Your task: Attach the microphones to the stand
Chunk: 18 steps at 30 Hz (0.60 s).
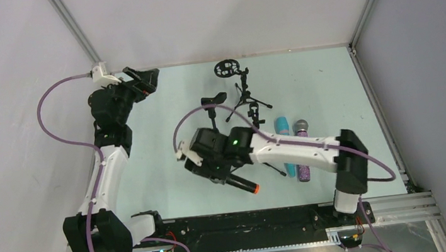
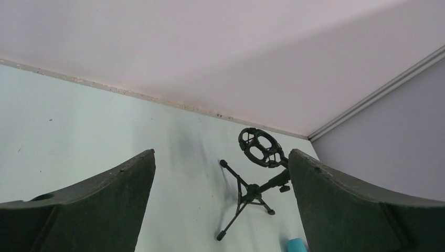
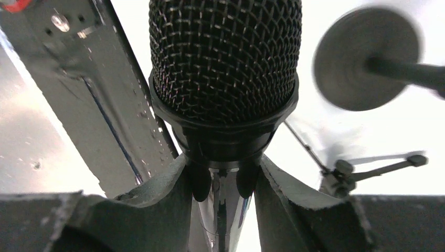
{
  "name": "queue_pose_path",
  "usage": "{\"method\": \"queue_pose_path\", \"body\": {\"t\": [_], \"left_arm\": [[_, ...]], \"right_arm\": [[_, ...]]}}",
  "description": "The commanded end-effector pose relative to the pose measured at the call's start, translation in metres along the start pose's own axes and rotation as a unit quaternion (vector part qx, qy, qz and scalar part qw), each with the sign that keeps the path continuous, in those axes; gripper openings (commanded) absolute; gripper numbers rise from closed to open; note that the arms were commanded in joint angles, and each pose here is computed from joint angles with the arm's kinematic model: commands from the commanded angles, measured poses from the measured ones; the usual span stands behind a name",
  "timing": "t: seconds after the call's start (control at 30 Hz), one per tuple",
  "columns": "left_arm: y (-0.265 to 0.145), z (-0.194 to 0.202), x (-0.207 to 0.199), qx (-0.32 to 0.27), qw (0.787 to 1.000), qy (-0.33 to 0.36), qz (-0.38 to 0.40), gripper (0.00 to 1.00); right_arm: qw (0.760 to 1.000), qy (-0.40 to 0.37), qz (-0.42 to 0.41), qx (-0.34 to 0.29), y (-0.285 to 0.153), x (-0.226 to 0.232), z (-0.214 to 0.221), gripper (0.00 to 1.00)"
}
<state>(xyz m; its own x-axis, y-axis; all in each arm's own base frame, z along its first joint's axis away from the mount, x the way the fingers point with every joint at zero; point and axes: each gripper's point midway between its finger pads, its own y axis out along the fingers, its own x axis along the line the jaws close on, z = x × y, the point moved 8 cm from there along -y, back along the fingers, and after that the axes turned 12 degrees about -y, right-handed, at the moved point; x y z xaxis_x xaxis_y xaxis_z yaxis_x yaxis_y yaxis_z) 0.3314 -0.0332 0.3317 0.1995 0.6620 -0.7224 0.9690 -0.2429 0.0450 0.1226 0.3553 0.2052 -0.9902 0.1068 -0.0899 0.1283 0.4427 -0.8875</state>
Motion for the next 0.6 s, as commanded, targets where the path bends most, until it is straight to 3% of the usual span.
{"method": "queue_pose_path", "body": {"t": [0.0,0.13,0.27,0.43,0.57], "left_arm": [[0.0,-0.014,-0.011,-0.02,1.0,0.005,0.018,1.0],[0.001,-0.014,-0.013,-0.014,1.0,0.005,0.027,1.0],[0.001,-0.015,-0.015,-0.013,0.999,0.006,0.03,1.0],[0.001,-0.015,-0.02,-0.002,0.999,0.007,0.044,1.0],[0.003,-0.014,-0.026,0.014,0.998,0.007,0.064,1.0]], "right_arm": [[0.987,0.015,0.045,-0.151,-0.081,-0.019,-0.035,0.0],[0.964,0.032,0.071,-0.254,-0.129,-0.023,-0.038,0.0],[0.925,0.042,0.081,-0.369,-0.178,-0.023,-0.031,0.0],[0.852,0.081,0.117,-0.504,-0.231,-0.035,-0.009,0.0],[0.794,0.103,0.163,-0.577,-0.261,-0.041,0.02,0.0]]}}
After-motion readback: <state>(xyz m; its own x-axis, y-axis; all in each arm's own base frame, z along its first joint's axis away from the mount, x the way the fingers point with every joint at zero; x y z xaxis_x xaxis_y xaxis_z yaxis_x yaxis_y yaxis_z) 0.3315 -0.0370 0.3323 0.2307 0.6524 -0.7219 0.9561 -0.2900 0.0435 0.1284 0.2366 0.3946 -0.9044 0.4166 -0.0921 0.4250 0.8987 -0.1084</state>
